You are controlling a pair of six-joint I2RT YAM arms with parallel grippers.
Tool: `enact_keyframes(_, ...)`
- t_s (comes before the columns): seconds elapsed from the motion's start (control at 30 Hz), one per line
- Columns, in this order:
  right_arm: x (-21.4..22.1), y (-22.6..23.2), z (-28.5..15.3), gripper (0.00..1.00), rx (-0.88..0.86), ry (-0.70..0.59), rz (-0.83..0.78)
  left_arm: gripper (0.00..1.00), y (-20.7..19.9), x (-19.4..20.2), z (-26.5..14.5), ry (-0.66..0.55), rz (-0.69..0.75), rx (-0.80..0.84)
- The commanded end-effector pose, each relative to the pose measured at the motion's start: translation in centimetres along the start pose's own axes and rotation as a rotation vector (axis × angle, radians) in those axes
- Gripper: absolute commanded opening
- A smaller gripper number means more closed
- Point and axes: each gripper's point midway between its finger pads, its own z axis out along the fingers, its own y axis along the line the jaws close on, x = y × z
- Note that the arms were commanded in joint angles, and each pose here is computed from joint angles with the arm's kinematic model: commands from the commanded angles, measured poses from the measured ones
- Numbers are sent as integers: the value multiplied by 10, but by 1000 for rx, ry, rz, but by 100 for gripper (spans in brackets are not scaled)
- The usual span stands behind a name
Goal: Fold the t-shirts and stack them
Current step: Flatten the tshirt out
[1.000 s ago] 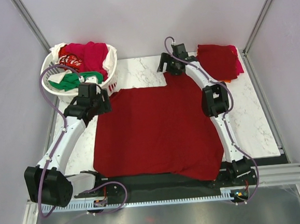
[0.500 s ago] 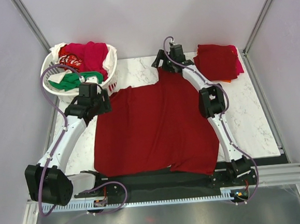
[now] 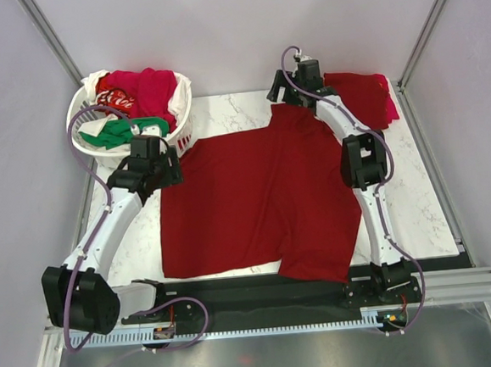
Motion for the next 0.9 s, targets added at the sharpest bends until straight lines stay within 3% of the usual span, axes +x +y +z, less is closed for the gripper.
enact_keyframes(0.0, -81, 103, -78, 98, -229, -160, -107, 76, -4, -14, 9, -19, -23, -7)
enact_keyframes(0.1, -83, 124, -115, 98, -270, -136, -49, 75, -24, -29, 23, 2, -56, 40)
enact_keyframes(0.17, -64, 138, -139, 98, -299, -85, -20, 74, -42, -50, 34, -11, -45, 53)
enact_keyframes(0.2, -33, 129, -139, 98, -280, -20, -10, 74, -51, -59, 36, -20, -37, 64)
enact_keyframes(0.27, -22, 151, -174, 98, -315, -17, -46, 74, -72, -94, 38, -72, -28, 99)
enact_keyframes(0.33, 9, 146, -199, 98, -290, 24, -47, 74, -99, -96, 66, -33, 3, 135)
enact_keyframes(0.37, 21, 148, -209, 98, -283, 39, -27, 75, -114, -123, 64, -82, 0, 171)
enact_keyframes(0.43, 48, 132, -234, 98, -244, 49, 14, 75, -135, -114, 105, -15, 17, 199)
enact_keyframes(0.47, 58, 128, -242, 98, -235, 50, 27, 75, -147, -135, 109, -49, 12, 228)
enact_keyframes(0.53, 76, 122, -264, 98, -242, 54, 23, 75, -154, -120, 154, 7, 38, 212)
enact_keyframes(0.57, 82, 124, -272, 98, -248, 62, 7, 76, -159, -138, 158, -31, 40, 218)
enact_keyframes(0.63, 95, 121, -293, 98, -243, 85, -47, 76, -155, -125, 194, 5, 76, 169)
enact_keyframes(0.77, 115, 120, -323, 98, -255, 105, -85, 78, -136, -149, 213, -35, 64, 135)
enact_keyframes(0.87, 119, 118, -338, 98, -258, 106, -96, 78, -92, -162, 224, -35, -4, 89)
